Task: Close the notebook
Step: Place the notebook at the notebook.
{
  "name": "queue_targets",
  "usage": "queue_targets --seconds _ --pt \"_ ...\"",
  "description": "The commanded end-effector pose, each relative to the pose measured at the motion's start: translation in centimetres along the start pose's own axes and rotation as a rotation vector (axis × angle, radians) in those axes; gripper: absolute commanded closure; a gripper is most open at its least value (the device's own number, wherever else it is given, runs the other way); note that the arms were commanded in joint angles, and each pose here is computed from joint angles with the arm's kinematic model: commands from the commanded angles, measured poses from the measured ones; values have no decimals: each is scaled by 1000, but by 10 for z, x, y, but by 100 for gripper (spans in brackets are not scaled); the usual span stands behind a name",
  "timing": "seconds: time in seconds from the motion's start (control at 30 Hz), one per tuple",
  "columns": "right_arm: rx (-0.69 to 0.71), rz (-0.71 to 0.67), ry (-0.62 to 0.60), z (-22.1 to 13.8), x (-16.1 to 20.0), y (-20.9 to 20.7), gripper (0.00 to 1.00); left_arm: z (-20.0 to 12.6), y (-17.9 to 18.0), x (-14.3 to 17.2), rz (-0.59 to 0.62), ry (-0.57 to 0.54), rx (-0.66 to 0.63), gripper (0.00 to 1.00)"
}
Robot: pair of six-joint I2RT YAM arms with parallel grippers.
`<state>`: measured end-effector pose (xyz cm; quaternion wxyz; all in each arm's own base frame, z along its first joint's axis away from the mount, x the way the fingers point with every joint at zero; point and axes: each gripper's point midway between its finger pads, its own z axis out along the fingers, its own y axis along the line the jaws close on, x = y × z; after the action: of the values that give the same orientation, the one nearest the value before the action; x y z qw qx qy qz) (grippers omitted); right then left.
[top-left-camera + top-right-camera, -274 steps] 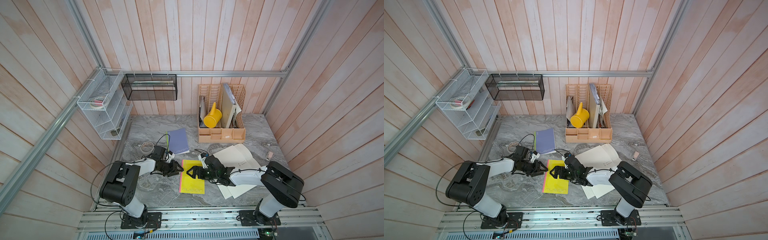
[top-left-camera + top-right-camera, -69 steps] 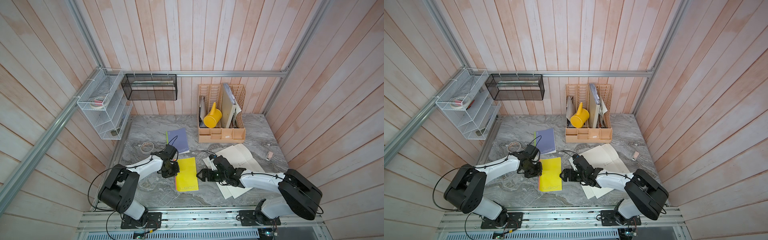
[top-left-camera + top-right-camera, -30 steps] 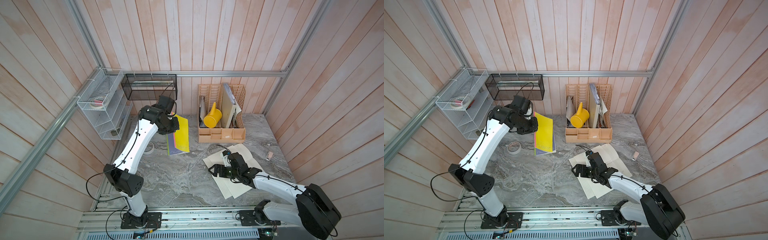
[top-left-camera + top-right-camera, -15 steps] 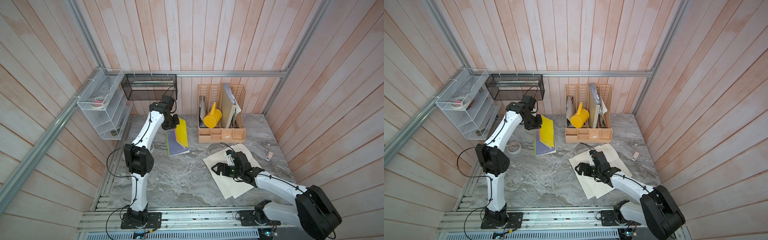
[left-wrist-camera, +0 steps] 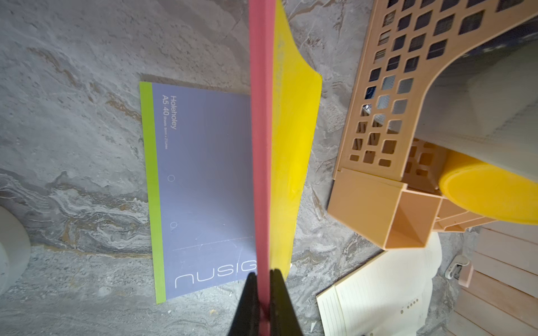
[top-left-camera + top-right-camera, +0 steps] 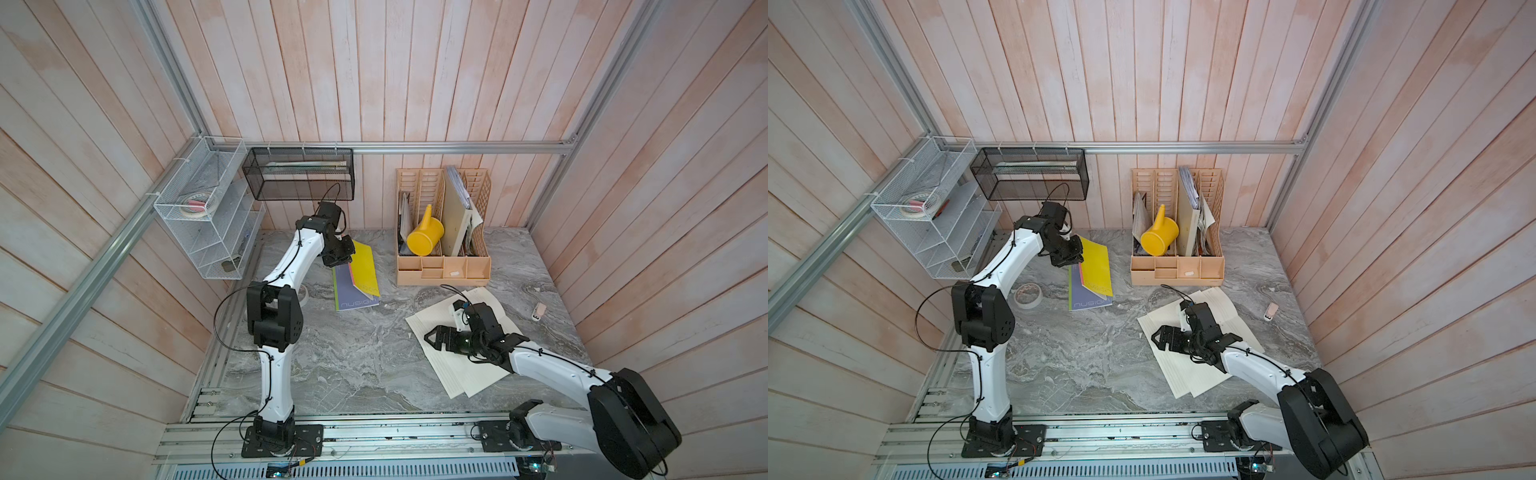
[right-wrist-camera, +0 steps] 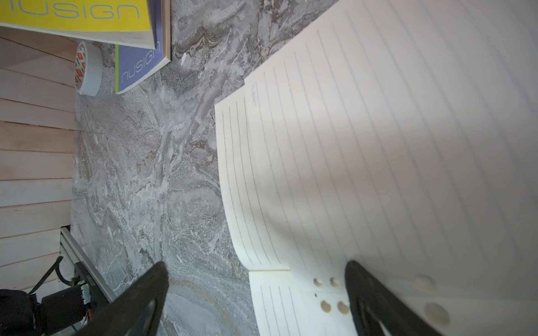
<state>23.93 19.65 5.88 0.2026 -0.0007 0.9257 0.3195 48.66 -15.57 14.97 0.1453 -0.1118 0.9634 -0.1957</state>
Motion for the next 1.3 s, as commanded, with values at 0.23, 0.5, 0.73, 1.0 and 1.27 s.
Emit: queue_targets --seconds 0.23,0.5,0.73,1.0,1.27 --pt "-4 -5 18 -1 2 0 4 9 24 -1 -12 -12 -7 100" --pt "-4 -2 14 -3 4 -1 4 36 50 8 28 37 -75 100" --pt "-7 0 14 -3 4 -1 3 51 62 11 88 45 -108 100" --pt "-16 5 16 -3 5 0 3 61 76 12 137 54 -177 100" --pt "-16 8 17 -4 7 -1 4 77 89 19 136 64 -220 100"
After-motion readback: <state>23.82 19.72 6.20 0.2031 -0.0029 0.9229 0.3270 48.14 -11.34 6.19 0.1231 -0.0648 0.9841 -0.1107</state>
